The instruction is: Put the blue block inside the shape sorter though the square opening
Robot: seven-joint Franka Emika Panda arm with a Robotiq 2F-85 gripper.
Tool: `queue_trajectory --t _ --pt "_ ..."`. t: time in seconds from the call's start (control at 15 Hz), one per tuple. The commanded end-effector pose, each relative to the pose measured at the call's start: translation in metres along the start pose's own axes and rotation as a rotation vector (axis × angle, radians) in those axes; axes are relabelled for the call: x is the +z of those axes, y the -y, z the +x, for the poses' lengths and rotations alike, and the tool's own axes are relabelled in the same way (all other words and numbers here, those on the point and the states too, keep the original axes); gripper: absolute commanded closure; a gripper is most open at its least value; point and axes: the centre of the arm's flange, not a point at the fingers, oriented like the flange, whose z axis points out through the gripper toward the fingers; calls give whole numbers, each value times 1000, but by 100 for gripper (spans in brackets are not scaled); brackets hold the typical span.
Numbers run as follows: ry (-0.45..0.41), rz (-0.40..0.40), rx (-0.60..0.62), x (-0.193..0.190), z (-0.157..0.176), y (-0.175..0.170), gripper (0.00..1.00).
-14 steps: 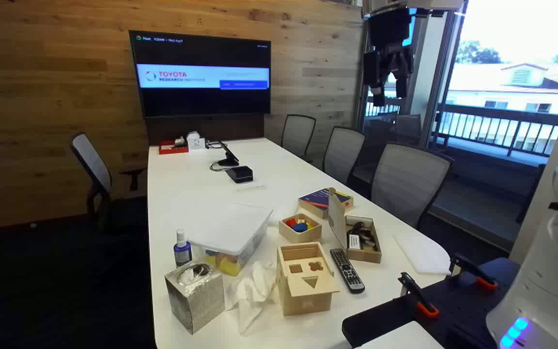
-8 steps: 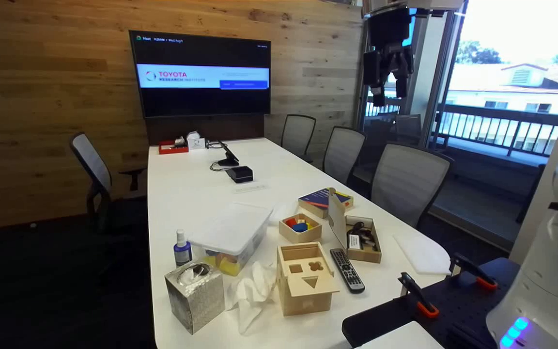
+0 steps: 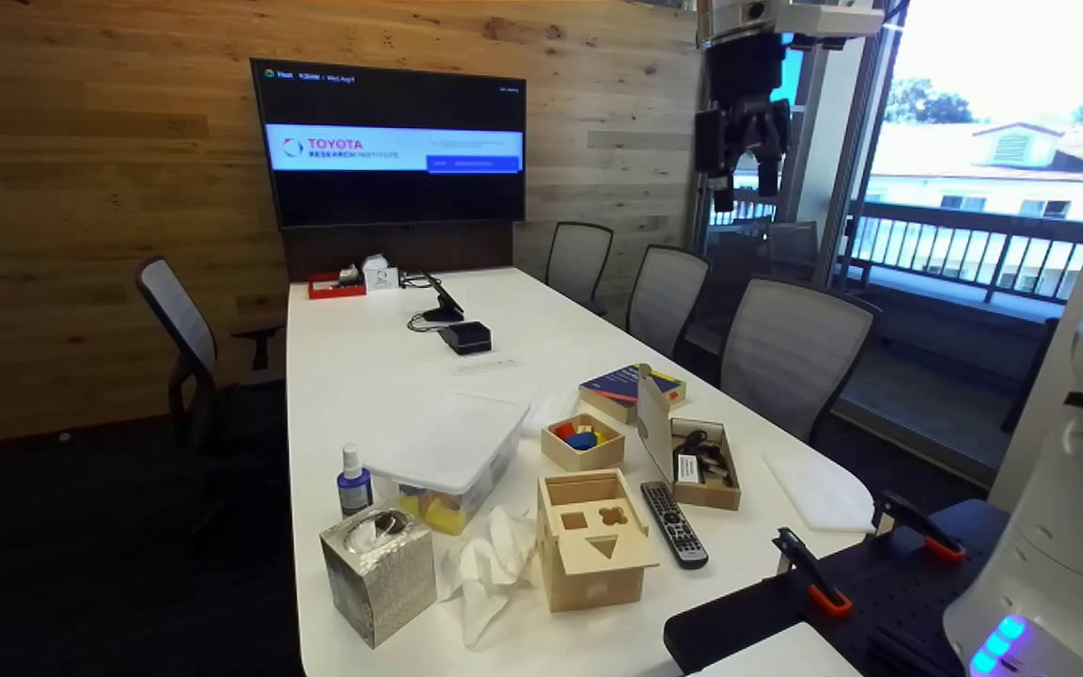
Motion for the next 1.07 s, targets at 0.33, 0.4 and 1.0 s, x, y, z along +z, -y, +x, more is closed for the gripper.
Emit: queue_trajectory --t 0.33,0.4,1.0 --pt "28 82 40 110 170 -53 0" --pt "29 93 38 127 189 -55 0" --pt "-2 128 4 271 320 -66 0"
